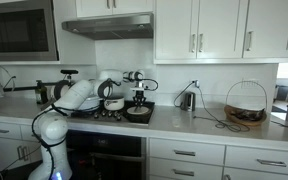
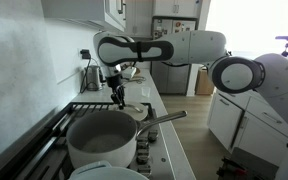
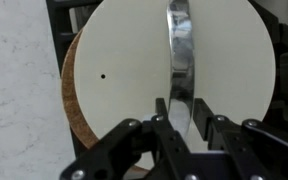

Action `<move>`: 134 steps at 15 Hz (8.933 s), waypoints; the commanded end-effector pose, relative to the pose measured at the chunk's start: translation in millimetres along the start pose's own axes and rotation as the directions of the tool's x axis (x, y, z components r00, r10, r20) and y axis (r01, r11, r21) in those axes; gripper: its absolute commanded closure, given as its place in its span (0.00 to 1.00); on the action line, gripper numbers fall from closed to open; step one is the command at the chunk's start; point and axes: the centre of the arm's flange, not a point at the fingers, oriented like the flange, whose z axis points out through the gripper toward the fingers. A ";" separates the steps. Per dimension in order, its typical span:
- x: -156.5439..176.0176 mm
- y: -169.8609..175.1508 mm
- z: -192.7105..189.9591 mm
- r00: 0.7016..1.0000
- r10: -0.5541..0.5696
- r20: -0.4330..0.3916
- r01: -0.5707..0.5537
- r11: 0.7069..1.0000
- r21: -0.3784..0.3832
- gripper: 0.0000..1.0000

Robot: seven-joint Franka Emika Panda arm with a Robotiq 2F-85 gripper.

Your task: Cover the pot on the right with the lid on the stove

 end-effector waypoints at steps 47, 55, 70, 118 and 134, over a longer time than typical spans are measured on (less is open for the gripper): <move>-106.8 -20.0 35.8 0.984 0.084 -0.155 -0.083 0.996 0.017 0.00; -94.2 -13.6 32.5 0.974 0.047 -0.223 -0.060 0.997 -0.051 0.00; -77.7 -4.8 34.0 0.964 0.031 -0.265 -0.048 0.997 -0.059 0.28; -103.5 -29.1 -89.3 0.973 -0.005 -0.232 -0.031 0.988 -0.151 0.98; -121.8 -88.3 -144.9 0.974 -0.089 -0.209 0.056 0.986 -0.155 0.98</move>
